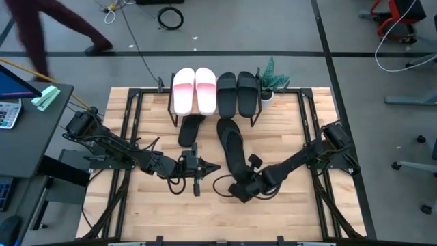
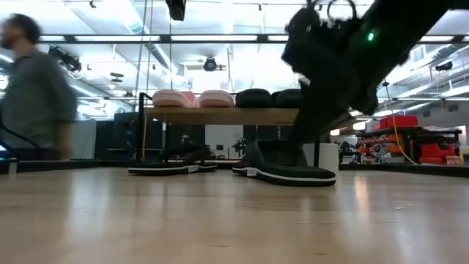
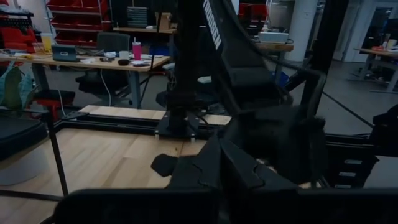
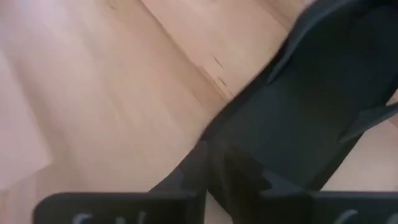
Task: Pick and place slides into the shelf
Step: Put the black slipper under the shelf
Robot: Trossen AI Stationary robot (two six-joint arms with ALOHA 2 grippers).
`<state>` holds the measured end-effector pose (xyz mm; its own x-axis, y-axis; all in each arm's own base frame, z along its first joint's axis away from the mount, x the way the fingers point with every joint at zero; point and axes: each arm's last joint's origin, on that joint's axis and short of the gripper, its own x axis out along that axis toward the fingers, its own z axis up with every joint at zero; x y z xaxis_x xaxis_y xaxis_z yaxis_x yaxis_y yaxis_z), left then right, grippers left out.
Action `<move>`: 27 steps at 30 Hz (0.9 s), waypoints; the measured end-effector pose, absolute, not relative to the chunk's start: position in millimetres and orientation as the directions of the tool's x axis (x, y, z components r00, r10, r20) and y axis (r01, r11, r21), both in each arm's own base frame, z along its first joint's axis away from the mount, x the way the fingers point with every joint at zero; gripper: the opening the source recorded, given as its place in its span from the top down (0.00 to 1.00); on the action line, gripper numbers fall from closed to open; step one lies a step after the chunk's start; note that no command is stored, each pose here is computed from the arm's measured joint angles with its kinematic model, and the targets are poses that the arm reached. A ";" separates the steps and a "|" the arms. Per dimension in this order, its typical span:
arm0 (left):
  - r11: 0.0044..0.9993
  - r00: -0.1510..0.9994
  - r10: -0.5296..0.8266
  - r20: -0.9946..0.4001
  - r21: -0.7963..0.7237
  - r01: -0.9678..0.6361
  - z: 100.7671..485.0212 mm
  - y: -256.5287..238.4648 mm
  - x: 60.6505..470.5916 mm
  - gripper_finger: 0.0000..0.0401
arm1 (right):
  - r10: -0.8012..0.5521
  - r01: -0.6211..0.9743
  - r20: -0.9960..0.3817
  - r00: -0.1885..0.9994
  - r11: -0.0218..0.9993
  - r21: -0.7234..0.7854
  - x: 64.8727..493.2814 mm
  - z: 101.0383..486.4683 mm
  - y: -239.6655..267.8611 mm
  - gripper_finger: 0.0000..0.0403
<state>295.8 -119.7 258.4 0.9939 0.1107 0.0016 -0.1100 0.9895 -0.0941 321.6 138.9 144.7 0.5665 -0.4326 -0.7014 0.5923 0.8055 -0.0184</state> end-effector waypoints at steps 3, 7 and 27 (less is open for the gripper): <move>0.989 0.994 0.110 0.003 -0.095 -0.110 258.6 -119.7 295.8 0.95 | -0.455 0.615 -0.714 0.532 0.787 -0.043 326.3 133.0 131.0 0.94; 0.989 0.994 0.110 0.004 -0.096 -0.110 258.7 -119.7 295.9 0.94 | -0.494 0.655 -0.722 0.484 0.752 -0.075 333.2 118.6 116.3 0.98; 0.990 0.994 0.113 -0.001 -0.091 -0.112 258.3 -119.0 296.3 0.94 | -0.492 0.694 -0.682 0.542 0.719 0.033 381.4 117.1 6.5 0.99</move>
<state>296.3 -119.0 258.3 0.9936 0.1127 -0.0011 -0.1123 0.9895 -0.0909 381.4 6.5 117.1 0.5419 -0.4916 -0.6817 0.6938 0.7195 0.0326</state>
